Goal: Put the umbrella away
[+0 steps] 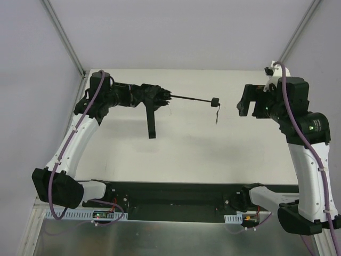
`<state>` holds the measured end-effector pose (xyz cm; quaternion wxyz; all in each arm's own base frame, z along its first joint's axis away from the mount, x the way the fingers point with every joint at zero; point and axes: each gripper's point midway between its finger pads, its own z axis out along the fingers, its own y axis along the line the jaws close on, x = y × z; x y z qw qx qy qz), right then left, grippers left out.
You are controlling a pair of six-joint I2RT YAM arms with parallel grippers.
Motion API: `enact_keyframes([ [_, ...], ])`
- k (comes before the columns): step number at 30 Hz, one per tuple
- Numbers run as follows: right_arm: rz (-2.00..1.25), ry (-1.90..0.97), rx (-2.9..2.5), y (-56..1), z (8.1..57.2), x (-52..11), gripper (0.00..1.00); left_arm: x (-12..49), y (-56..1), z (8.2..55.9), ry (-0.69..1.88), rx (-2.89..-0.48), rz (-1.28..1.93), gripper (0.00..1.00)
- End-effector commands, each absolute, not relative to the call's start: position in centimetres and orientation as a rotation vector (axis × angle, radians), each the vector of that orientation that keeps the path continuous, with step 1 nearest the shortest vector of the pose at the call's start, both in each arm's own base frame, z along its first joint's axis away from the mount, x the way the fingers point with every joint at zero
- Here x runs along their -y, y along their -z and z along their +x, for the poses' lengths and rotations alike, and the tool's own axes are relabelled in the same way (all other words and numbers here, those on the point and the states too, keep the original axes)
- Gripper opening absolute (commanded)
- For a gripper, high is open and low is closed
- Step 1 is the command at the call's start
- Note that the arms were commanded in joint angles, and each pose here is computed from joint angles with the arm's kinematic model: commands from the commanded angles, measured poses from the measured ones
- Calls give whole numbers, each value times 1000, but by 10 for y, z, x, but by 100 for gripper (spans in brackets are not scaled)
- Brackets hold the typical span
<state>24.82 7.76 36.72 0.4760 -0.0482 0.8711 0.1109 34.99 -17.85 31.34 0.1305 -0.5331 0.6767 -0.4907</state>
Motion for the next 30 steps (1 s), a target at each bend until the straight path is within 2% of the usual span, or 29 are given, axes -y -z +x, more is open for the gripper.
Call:
enact_keyframes([
  [1,18,232,-2269,-342,241,2,96,164,-346,350,1469,-1837,-1576,0],
  [3,13,208,-2263,-345,238,0,96,160,-348,350,1459,-1814,-1581,0],
  [6,-123,-82,-2160,-358,232,-48,99,154,-342,358,1423,-1786,-1633,0],
  [11,-398,-379,-1982,-379,217,-147,96,157,-337,373,1455,-1748,-1774,0],
  [16,-650,-522,-1804,-383,207,-266,100,162,-360,384,1517,-1733,-1763,0],
  [20,-673,-721,-1728,-395,219,-344,96,164,-374,379,1551,-1738,-1737,0],
  [23,-613,-635,-1728,-388,247,-370,96,162,-377,375,1540,-1727,-1749,0],
  [27,-435,-292,-1738,-374,293,-371,96,162,-380,373,1550,-1721,-1776,0],
  [30,-311,-86,-1743,-374,311,-367,96,162,-383,373,1555,-1710,-1793,0],
])
